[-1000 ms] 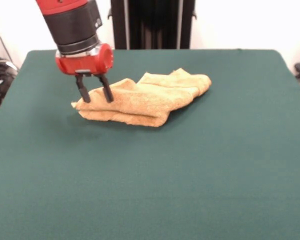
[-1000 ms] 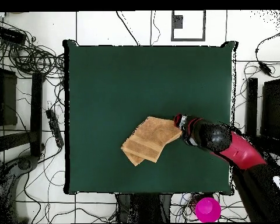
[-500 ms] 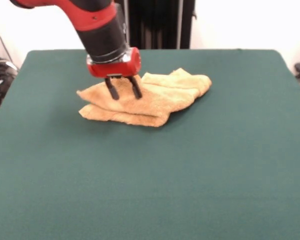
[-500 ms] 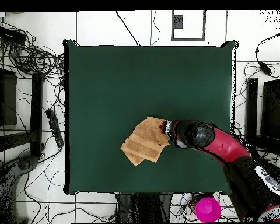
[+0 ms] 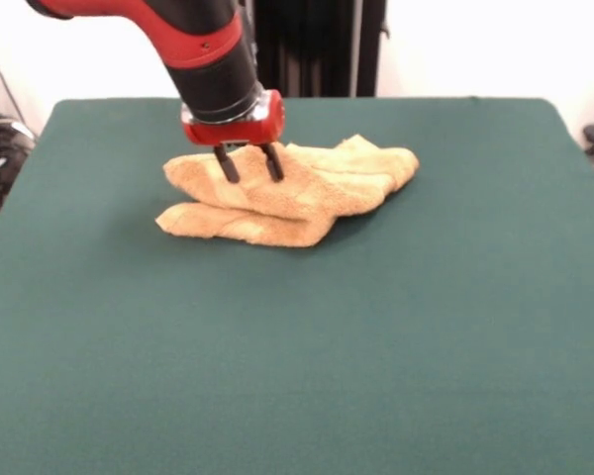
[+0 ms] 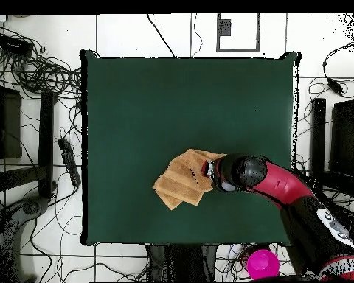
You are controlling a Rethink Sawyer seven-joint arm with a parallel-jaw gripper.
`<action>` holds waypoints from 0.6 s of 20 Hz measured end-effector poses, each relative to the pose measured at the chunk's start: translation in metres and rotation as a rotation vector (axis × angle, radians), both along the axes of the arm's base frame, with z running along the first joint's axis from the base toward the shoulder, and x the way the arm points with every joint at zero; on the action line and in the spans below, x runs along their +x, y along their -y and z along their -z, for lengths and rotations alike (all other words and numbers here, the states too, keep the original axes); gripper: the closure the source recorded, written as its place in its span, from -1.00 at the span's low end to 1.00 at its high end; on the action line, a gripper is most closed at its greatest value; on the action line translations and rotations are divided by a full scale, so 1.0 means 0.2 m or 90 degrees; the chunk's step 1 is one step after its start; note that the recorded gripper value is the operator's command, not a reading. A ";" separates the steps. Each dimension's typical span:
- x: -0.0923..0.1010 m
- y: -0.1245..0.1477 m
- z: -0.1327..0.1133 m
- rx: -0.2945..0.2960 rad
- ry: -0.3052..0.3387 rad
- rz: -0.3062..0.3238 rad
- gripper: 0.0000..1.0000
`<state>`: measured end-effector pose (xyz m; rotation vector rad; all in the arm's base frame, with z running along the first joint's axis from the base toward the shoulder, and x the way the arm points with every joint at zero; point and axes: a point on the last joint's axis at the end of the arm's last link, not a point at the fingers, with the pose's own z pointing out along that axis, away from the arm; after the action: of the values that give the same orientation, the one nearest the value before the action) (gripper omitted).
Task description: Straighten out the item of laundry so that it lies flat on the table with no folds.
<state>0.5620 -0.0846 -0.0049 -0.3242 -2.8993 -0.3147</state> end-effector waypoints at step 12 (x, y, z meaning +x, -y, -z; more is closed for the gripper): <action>0.01 0.12 -0.10 -0.034 0.009 0.011 -1.00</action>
<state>0.5637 -0.1087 0.0149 -0.3569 -2.9242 -0.2443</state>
